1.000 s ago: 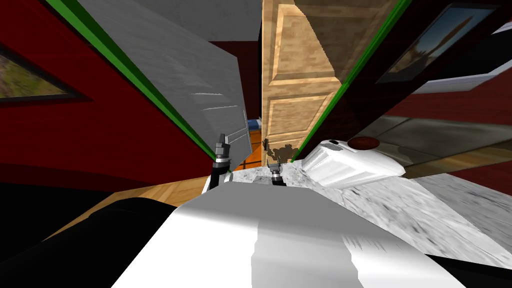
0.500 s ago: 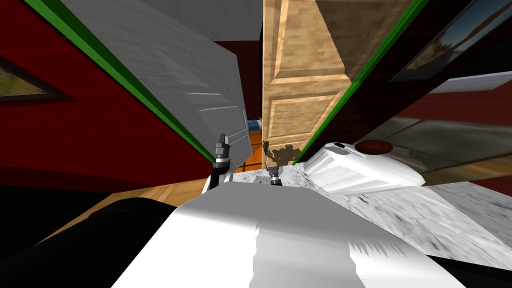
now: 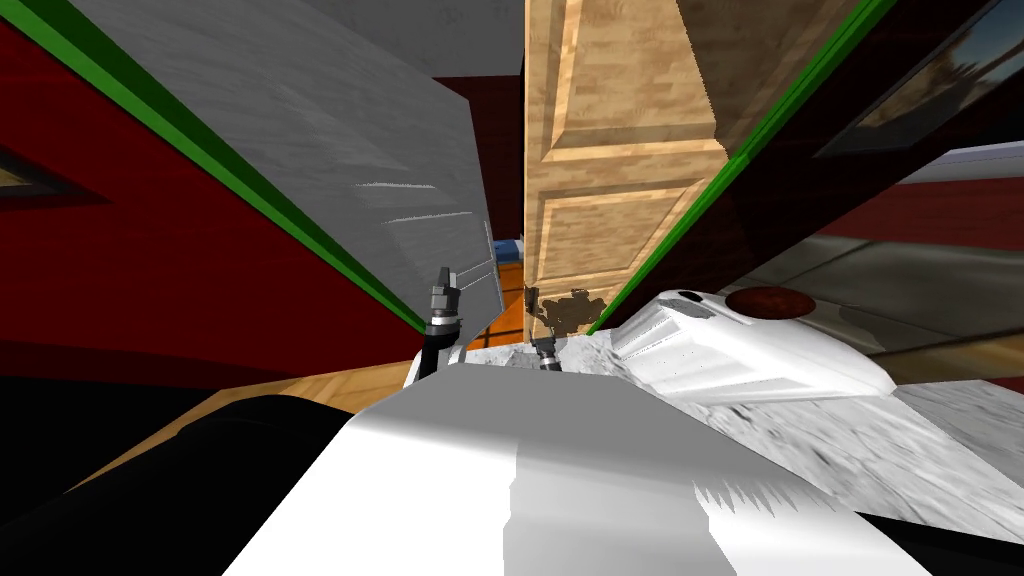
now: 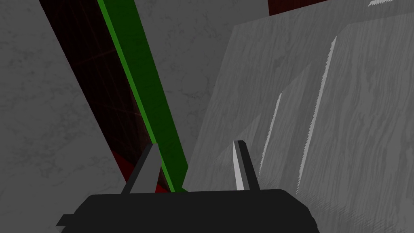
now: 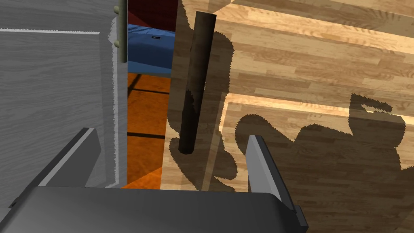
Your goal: Push the door open
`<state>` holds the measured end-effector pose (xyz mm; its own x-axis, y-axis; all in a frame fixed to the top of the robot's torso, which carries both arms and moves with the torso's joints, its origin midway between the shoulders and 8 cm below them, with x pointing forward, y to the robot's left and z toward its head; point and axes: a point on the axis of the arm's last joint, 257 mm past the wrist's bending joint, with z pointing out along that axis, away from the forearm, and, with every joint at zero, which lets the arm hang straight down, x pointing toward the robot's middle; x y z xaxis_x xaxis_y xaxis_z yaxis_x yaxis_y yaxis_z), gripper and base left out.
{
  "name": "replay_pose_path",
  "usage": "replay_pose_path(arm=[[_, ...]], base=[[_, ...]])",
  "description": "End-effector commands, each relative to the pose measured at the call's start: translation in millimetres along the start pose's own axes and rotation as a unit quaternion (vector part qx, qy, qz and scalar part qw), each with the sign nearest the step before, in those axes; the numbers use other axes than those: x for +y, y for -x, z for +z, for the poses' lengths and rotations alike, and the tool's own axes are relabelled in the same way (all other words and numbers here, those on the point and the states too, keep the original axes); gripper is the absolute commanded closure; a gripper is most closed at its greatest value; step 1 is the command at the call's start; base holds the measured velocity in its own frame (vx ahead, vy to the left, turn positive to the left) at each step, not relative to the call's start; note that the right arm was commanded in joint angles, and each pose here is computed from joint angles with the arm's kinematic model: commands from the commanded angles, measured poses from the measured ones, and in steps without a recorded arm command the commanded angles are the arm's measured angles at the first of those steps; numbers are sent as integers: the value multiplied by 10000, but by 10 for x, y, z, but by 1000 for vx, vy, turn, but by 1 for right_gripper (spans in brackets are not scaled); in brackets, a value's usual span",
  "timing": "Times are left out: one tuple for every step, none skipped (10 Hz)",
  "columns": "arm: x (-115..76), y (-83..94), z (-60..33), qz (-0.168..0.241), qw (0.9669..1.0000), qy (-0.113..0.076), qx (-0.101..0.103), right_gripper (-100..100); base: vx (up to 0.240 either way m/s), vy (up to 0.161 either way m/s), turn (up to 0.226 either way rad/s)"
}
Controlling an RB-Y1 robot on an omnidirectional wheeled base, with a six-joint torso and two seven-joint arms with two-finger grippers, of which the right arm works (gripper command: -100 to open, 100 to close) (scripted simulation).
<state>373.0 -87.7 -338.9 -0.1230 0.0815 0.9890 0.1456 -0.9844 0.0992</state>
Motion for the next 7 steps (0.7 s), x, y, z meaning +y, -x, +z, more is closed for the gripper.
replay_pose_path(arm=[[-19, 93, -46, 97, 9999, -35, -89, -100], [-39, 163, -83, 175, 9997, -64, -167, -100], [-58, 233, -120, 249, 9993, -90, -246, -100], [-71, 289, -150, 307, 9990, -110, -308, -100], [-82, 337, -177, 356, 9986, -126, -363, -100], [-92, 384, -204, 404, 9982, -142, -417, -100], [-96, 408, -218, 427, 9980, -149, -444, -100]], base=[[122, -16, 15], [114, -27, 24], [148, -11, 32], [167, -12, 19], [158, -19, 18], [151, -31, 18], [130, -29, 13]])
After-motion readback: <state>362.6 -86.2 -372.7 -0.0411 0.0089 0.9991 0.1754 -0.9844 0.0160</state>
